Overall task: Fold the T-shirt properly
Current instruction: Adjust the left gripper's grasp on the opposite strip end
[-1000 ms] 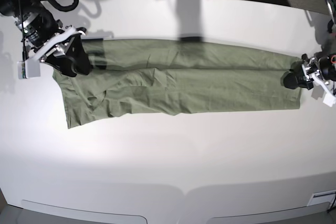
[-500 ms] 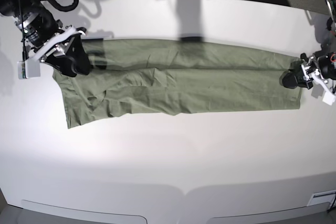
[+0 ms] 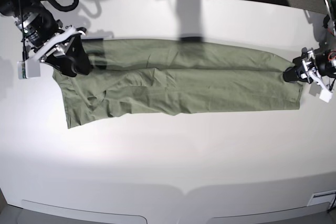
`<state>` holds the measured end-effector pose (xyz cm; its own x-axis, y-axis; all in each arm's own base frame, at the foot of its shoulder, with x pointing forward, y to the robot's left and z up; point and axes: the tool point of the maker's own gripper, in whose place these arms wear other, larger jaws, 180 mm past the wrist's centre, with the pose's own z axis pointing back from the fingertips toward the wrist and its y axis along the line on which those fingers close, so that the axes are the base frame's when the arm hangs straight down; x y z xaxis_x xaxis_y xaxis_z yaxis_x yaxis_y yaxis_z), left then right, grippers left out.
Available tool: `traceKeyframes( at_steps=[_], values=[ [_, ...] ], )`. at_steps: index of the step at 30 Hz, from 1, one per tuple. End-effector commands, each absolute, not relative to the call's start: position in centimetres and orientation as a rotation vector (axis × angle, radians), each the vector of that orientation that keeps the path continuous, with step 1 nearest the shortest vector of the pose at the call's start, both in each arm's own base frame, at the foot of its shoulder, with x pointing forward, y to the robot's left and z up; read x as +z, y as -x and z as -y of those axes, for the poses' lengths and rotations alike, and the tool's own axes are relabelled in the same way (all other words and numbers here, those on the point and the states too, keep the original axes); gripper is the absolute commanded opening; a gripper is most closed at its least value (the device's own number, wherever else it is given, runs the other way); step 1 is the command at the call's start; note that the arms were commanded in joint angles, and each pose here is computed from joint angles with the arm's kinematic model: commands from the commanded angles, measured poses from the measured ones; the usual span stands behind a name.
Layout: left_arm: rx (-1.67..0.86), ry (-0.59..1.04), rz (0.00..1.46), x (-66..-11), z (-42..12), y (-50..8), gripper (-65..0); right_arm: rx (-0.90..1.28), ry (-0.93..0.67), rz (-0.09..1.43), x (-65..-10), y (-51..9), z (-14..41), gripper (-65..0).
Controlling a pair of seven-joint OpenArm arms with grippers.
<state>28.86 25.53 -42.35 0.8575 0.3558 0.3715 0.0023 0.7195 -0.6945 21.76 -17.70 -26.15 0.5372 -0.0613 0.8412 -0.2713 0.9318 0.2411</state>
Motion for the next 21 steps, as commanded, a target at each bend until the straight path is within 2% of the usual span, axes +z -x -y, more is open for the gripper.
traceKeyframes(
  at_steps=[1, 3, 7, 9, 14, 21],
  values=[
    [0.193, 0.746, 0.57, -40.7, -26.6, -30.1, -58.7, 0.146, -0.38, 1.052, -24.9, -22.1, 17.3, -42.3],
    [0.194, 0.743, 0.572, -40.7, -26.6, -30.1, -56.2, 0.146, -0.38, 1.052, -24.9, -22.1, 17.3, -42.3],
    [0.206, 0.741, 0.601, -40.5, -26.8, -30.6, -43.9, 0.146, -0.38, 1.052, -24.9, -22.1, 17.3, -42.3],
    [0.214, 0.74, 0.622, -40.3, -27.0, -30.9, -40.9, 0.146, -0.38, 1.051, -24.9, -22.1, 17.3, -42.3],
    [0.216, 0.738, 0.627, -40.3, -27.0, -31.0, -40.9, 0.146, -0.38, 1.05, -24.9, -22.1, 17.3, -42.3],
    [0.209, 0.602, 0.688, -41.2, -28.8, -31.9, -40.9, 0.146, -0.379, 1.048, -24.9, -22.1, 17.4, -42.3]
  ],
)
